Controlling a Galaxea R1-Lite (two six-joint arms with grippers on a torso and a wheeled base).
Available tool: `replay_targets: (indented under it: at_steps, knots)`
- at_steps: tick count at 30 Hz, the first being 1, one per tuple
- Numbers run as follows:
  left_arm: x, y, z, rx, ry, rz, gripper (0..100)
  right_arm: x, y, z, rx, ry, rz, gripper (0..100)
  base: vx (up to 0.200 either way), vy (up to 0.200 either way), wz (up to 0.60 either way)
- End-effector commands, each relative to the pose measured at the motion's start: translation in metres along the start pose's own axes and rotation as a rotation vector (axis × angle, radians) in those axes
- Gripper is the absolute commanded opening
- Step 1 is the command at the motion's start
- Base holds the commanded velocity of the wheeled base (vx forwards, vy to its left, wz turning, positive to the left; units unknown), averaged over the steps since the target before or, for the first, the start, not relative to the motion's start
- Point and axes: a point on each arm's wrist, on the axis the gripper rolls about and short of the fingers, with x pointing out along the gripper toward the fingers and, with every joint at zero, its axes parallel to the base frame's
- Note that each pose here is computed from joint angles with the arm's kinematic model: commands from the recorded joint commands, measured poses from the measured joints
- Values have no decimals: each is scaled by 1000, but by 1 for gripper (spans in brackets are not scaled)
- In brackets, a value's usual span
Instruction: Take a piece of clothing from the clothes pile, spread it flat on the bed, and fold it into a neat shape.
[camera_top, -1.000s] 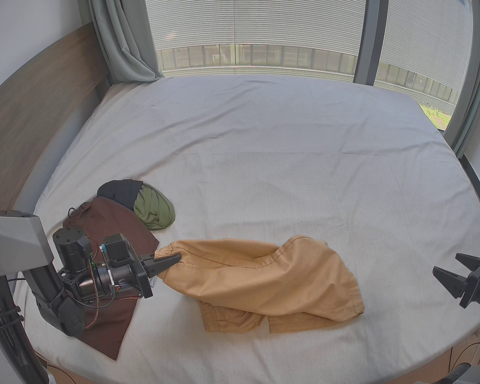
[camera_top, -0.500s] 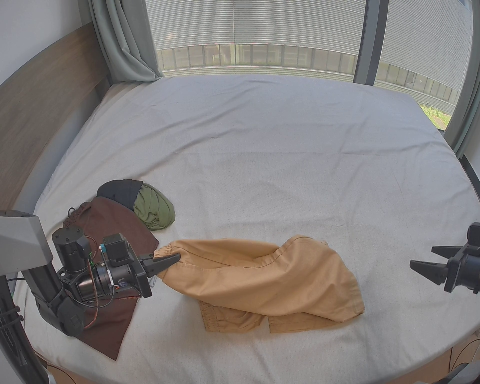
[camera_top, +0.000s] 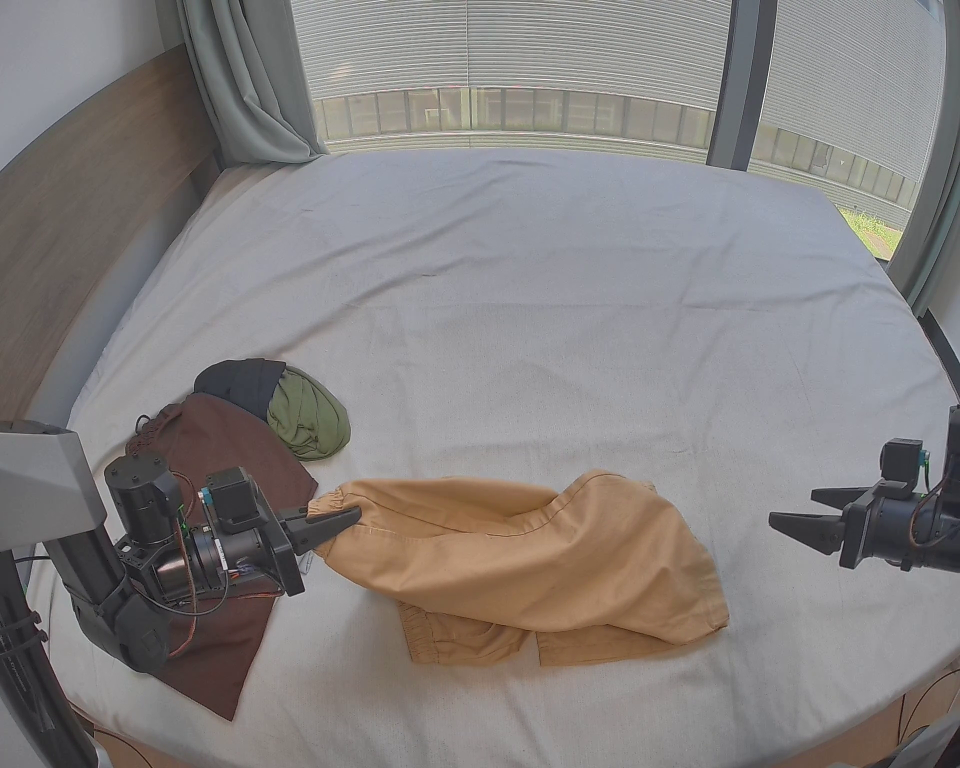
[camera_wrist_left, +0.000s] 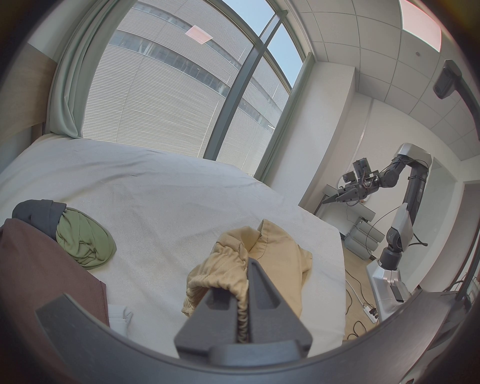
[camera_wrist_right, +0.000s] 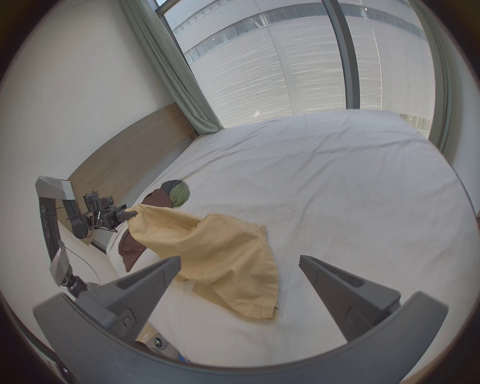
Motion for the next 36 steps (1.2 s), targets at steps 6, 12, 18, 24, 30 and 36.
replay_targets:
  at_steps: [6, 12, 18, 24, 30, 36]
  knots:
    - [0, 0, 0, 2, -1, 5, 0, 40, -24, -22, 182, 97, 83, 100, 0, 0, 0]
    - [0, 1, -1, -1, 1, 8, 0, 58, -32, -19, 272, 32, 100, 100, 0, 0, 0]
    - [0, 1, -1, -2, 3, 5, 0, 74, -41, -25, 301, 52, 94, 100, 0, 0, 0]
    - [1, 0, -1, 1, 1, 2, 0, 98, -50, -38, 328, 62, 97, 100, 0, 0, 0]
    - [2, 0, -1, 0, 2, -1, 0, 108, -56, -43, 384, 47, 99, 100, 0, 0, 0]
    - [2, 0, -1, -1, 4, -1, 0, 121, -62, -53, 417, 54, 97, 100, 0, 0, 0]
